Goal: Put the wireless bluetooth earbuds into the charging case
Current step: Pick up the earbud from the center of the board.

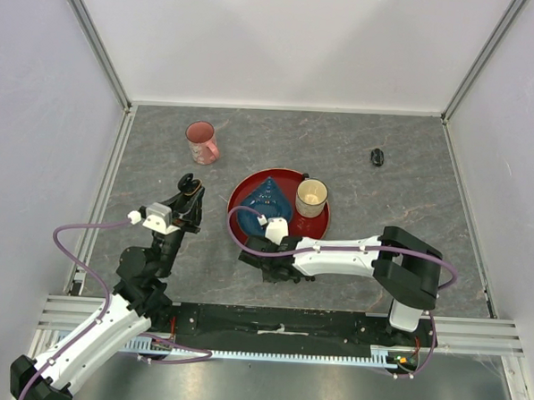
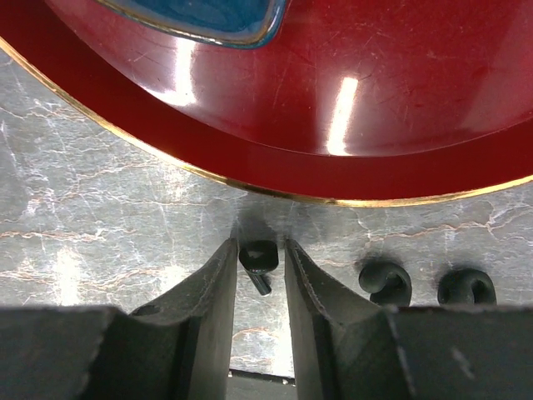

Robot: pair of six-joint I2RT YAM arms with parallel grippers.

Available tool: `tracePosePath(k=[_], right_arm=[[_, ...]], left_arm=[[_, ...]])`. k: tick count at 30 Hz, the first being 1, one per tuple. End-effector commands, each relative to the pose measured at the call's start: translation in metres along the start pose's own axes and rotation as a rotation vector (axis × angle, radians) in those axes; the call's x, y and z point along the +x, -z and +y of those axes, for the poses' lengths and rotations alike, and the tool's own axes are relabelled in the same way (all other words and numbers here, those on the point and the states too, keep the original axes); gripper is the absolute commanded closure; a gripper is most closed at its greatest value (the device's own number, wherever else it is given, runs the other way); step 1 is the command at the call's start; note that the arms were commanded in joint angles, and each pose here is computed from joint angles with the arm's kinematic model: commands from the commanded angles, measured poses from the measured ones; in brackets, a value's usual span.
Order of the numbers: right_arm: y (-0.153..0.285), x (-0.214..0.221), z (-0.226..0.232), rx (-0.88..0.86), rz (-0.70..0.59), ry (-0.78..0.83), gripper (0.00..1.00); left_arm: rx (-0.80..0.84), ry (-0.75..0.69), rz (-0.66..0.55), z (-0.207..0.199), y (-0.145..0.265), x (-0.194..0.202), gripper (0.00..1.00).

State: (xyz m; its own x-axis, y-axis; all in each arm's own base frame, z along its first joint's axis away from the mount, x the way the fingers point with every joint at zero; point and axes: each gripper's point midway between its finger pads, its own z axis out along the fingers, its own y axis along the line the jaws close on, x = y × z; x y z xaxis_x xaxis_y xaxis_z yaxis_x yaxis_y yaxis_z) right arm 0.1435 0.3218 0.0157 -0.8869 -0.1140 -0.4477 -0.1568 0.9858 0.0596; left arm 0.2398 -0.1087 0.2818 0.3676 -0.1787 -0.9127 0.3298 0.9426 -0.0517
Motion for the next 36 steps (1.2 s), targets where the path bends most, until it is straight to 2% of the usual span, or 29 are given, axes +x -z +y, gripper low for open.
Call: tracePosePath(k=[1,5,11,15,18,26,30,36], right_arm=[[-0.003,0.003,0.007,-0.001,0.017,-0.001,0.65],[-0.002,0.002,0.008,-0.005,0.015,-0.003,0.69],[-0.001,-0.002,0.008,-0.005,-0.001,-0.003,0.81],[0.007,-0.015,0.017,-0.052,-0.055,0.000,0.87],[0.022,-0.042,0.018,-0.080,-0.170,-0.013,0.89],[0.099,-0.125,0.011,-0.260,-0.595,-0.114,0.96],[0.138,-0.156,0.002,-0.375,-0.795,-0.248,1.00],[0.198,-0.183,-0.003,-0.632,-0.988,-0.464,1.00]], left_arm=[[-0.003,0.021,-0.035,0.000,-0.003,-0.009,0.98],[-0.004,0.018,-0.037,0.000,-0.003,-0.010,0.98],[-0.001,0.021,-0.034,-0.001,-0.003,-0.009,0.98],[-0.001,0.020,-0.032,-0.001,-0.003,-0.008,0.98],[0.004,0.023,-0.031,-0.002,-0.003,-0.008,0.98],[0.062,0.043,-0.032,-0.014,-0.007,-0.007,0.98],[0.125,0.069,-0.040,-0.027,-0.008,-0.004,0.98],[0.272,0.072,-0.078,-0.054,-0.007,-0.007,0.98]])
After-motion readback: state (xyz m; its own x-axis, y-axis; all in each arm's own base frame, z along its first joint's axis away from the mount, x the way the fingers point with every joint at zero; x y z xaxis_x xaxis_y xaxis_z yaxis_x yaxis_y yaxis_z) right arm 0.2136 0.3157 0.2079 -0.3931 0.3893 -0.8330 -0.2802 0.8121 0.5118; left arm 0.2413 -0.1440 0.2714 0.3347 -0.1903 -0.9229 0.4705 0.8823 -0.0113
